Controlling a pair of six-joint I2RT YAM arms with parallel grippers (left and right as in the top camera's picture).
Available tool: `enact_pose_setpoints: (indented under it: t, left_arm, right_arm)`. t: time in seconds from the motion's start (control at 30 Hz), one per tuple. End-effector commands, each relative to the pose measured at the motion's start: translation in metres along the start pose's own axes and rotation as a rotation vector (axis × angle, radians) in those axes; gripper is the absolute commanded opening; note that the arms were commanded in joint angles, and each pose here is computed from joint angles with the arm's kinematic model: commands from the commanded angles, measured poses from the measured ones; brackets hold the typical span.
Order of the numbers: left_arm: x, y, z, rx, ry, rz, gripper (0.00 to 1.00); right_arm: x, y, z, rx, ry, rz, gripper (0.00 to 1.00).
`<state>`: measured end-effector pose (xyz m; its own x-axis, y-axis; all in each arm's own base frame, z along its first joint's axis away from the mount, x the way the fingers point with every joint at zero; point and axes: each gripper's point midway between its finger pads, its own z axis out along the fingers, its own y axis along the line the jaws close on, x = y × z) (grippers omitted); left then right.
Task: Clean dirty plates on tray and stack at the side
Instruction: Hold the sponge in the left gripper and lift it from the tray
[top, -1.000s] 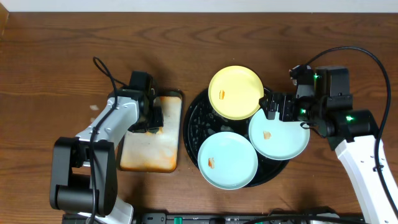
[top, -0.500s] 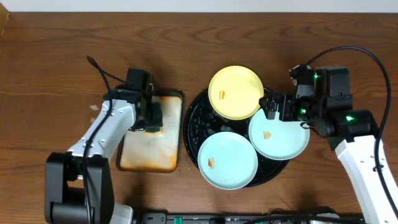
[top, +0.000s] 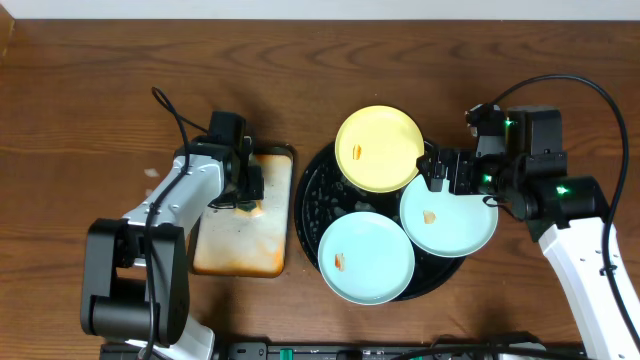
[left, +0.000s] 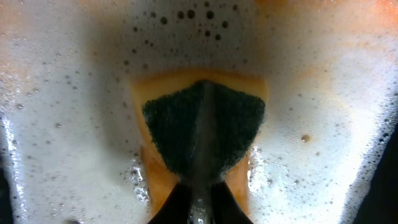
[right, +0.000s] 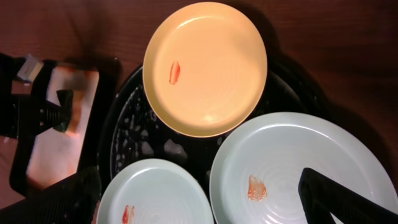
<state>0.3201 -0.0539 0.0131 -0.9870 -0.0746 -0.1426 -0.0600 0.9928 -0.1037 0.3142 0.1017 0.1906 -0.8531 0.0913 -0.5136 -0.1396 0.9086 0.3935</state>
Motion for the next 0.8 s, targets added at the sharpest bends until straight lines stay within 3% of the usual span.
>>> enact_pose_setpoints:
  t: [0.0, 0.33, 0.77]
  left_arm:
    - [0.011, -0.007, 0.003, 0.040, 0.036, 0.007, 0.07]
    - [-0.010, -0.016, -0.051, 0.065, -0.093, 0.012, 0.07]
    - [0.019, -0.005, 0.011, 0.022, 0.076, 0.002, 0.07]
  right_arm:
    - [-0.007, 0.000, -0.003, 0.001, -0.015, -0.010, 0.99]
    - [-0.007, 0.001, -0.003, 0.000, -0.017, -0.011, 0.99]
    - [-0.007, 0.001, -0.003, 0.000, -0.018, -0.011, 0.99]
